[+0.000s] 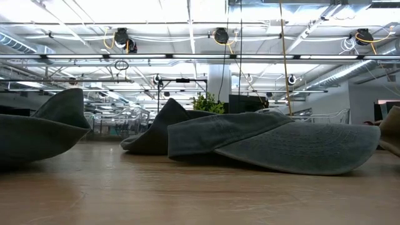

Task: Pick & Place hat
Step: Put the top left brown cap into the right transparent bin

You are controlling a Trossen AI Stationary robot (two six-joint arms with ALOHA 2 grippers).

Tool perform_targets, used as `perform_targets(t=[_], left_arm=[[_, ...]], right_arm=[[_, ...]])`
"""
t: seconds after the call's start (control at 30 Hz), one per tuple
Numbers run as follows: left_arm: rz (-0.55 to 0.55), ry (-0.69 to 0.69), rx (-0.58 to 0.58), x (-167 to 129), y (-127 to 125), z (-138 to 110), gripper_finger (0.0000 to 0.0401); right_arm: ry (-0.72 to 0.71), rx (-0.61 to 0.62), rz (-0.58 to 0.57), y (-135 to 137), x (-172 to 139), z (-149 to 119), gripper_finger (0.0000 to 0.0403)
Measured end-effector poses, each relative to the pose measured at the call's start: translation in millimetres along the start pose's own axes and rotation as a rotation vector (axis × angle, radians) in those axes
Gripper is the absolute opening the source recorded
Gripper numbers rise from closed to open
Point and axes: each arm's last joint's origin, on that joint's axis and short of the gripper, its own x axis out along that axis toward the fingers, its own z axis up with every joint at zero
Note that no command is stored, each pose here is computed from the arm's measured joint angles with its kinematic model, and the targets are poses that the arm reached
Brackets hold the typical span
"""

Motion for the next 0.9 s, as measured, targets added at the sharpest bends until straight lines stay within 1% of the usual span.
perform_targets(t=[0.07,0.13,0.23,0.33,0.47,0.57,0.67,0.83,0.9], left_arm=[[0.046,-0.008,0.086,-8.7,-12.5,0.0,0.0009],[0.112,-0.007,0.139,-16.0,-24.0,-2.4,0.0009],[0.219,0.025,0.173,-25.5,-37.9,-10.6,0.0009],[0.328,0.076,0.195,-33.3,-51.4,-20.8,0.0009],[0.442,0.144,0.207,-36.5,-64.8,-32.5,0.0009],[0.468,0.180,0.217,-33.1,-71.1,-37.9,0.0009],[0.488,0.217,0.215,-27.4,-74.5,-43.2,0.0009],[0.476,0.263,0.225,-13.3,-75.6,-49.1,0.0009],[0.485,0.280,0.226,-7.7,-74.3,-51.3,0.0009]], right_arm=[[0.010,0.066,0.000,1.7,2.8,-2.9,0.0098],[0.020,0.122,-0.002,3.6,6.2,-6.4,0.0097],[0.036,0.113,-0.002,7.5,12.8,-12.8,0.0105],[0.049,0.094,-0.001,12.5,21.2,-20.8,0.0133],[0.069,0.060,-0.010,19.5,37.4,-36.2,0.0194],[0.078,0.039,-0.023,23.0,49.8,-48.0,0.0241],[0.075,0.027,-0.039,24.4,60.6,-57.4,0.0280],[0.099,0.013,-0.057,23.5,71.7,-70.1,0.0319],[0.108,0.041,-0.032,22.1,75.3,-73.4,0.0328]])
